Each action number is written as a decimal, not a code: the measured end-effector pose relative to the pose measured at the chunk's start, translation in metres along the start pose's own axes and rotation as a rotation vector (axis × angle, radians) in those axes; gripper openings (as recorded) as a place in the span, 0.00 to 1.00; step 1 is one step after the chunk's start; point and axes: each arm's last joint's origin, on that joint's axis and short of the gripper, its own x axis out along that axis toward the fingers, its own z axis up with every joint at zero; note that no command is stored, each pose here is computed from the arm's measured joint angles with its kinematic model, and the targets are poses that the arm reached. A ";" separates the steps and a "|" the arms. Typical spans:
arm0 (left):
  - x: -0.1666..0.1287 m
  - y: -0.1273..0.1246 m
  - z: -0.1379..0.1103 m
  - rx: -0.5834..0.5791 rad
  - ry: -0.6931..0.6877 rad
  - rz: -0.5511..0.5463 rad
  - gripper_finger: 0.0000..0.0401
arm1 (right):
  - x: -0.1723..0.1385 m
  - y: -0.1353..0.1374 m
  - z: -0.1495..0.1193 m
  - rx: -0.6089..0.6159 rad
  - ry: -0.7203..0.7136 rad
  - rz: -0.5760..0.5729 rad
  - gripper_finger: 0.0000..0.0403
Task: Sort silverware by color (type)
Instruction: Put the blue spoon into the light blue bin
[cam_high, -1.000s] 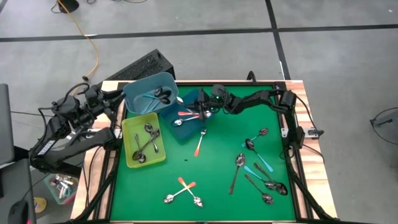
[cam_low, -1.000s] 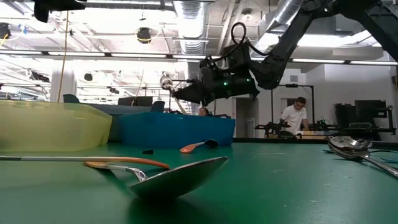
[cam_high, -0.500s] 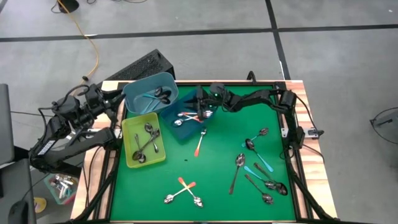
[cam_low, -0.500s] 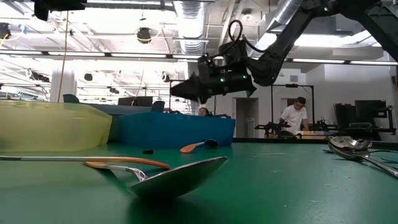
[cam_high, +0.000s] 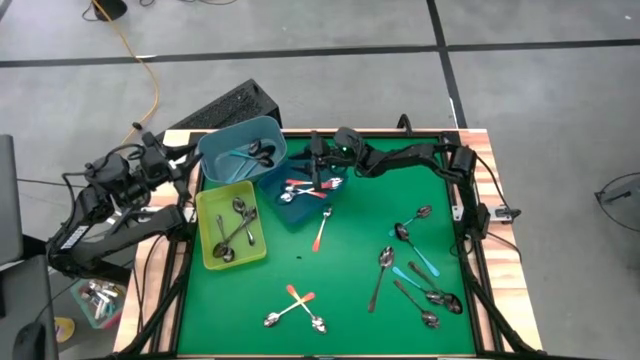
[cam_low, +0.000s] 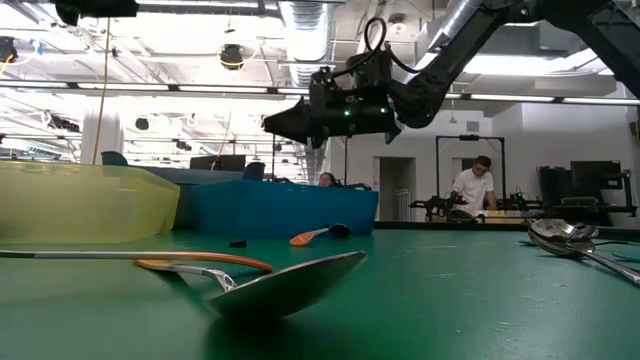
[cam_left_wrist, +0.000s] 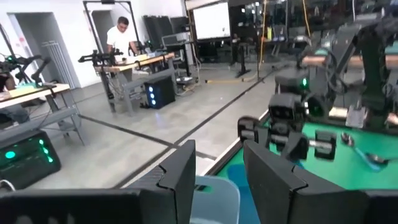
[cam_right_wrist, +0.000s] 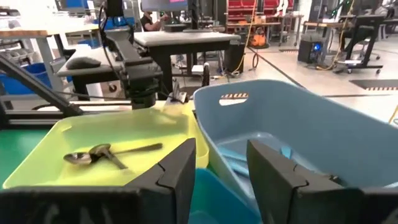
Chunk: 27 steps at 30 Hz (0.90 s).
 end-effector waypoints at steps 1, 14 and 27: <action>0.000 0.000 -0.001 0.011 0.010 -0.002 0.30 | 0.001 -0.001 0.002 -0.002 -0.004 -0.001 0.40; 0.000 -0.001 -0.005 0.089 0.046 -0.008 0.30 | 0.019 0.001 0.044 0.079 -0.099 0.034 0.40; 0.000 -0.001 -0.006 -0.043 0.062 -0.008 0.30 | 0.032 0.072 0.055 0.460 0.632 0.045 0.40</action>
